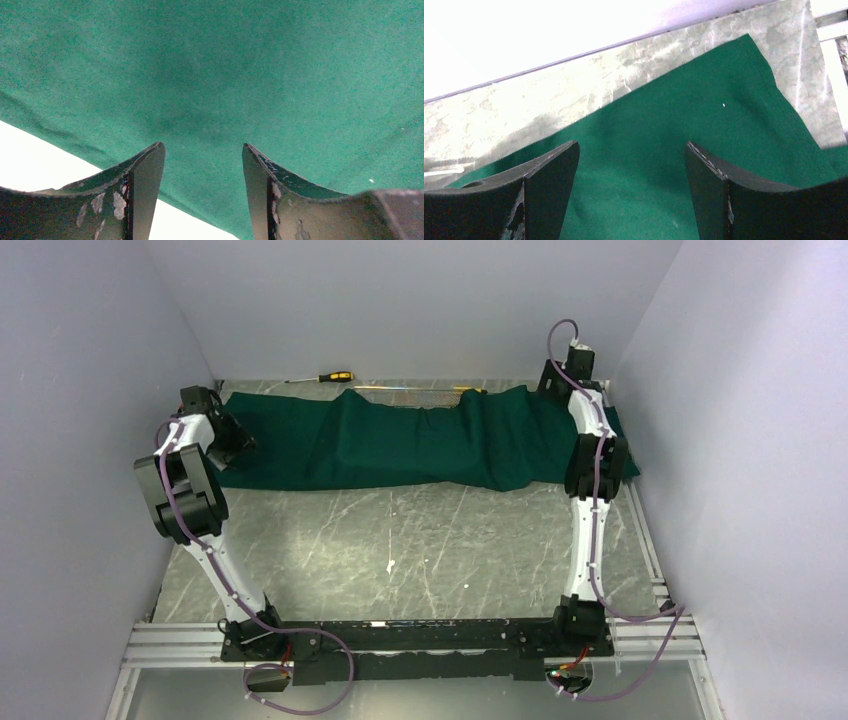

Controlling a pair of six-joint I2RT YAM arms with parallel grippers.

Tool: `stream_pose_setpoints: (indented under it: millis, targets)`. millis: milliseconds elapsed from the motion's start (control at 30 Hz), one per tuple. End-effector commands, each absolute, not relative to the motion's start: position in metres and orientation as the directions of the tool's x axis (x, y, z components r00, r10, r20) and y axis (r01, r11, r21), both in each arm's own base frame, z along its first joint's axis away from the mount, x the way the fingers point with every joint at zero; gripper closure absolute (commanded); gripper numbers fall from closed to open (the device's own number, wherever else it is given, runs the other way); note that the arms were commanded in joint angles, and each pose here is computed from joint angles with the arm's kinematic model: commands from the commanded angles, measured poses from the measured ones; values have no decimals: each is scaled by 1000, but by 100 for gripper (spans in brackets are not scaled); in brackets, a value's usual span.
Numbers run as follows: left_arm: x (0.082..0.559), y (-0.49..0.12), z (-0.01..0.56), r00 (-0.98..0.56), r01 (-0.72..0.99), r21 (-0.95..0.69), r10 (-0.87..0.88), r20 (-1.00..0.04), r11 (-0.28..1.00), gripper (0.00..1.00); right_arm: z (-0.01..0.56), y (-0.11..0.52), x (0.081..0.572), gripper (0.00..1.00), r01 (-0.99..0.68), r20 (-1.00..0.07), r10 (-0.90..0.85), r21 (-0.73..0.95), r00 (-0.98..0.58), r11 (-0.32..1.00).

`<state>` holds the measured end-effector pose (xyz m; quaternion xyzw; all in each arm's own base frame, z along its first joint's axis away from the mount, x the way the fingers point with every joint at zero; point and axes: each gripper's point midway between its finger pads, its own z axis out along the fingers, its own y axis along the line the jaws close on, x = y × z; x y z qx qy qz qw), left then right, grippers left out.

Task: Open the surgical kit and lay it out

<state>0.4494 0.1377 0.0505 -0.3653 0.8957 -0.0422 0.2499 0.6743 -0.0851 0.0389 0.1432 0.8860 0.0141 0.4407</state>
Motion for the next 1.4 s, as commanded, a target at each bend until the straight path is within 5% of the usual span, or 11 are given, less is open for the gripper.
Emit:
stream_pose_setpoints:
  millis: [0, 367, 467, 633, 733, 1100, 1367]
  targets:
    - [466, 136, 66, -606, -594, -301, -661, -443, 746, 36, 43, -93, 679, 18, 216, -776, 249, 148, -580, 965]
    - [479, 137, 69, -626, -580, -320, -662, -413, 749, 36, -20, -74, 636, 22, 145, -617, 148, 55, -773, 988]
    - [478, 138, 67, -627, -586, -318, -666, -404, 745, 36, -19, -77, 632, 34, 157, -604, 145, 33, -784, 987]
    - [479, 138, 66, -625, -586, -323, -668, -403, 743, 36, -16, -88, 627, 67, 205, -601, 155, -16, -784, 979]
    - [482, 140, 66, -625, -583, -326, -668, -404, 744, 36, -8, -94, 634, 81, 232, -630, 157, -38, -760, 972]
    - [494, 149, 75, -617, -557, -327, -644, -452, 763, 36, 122, -90, 693, 88, 178, -889, 98, 19, -447, 984]
    - [500, 153, 87, -597, -525, -342, -624, -504, 779, 36, 192, -79, 694, 94, 134, -953, 74, 36, -294, 990]
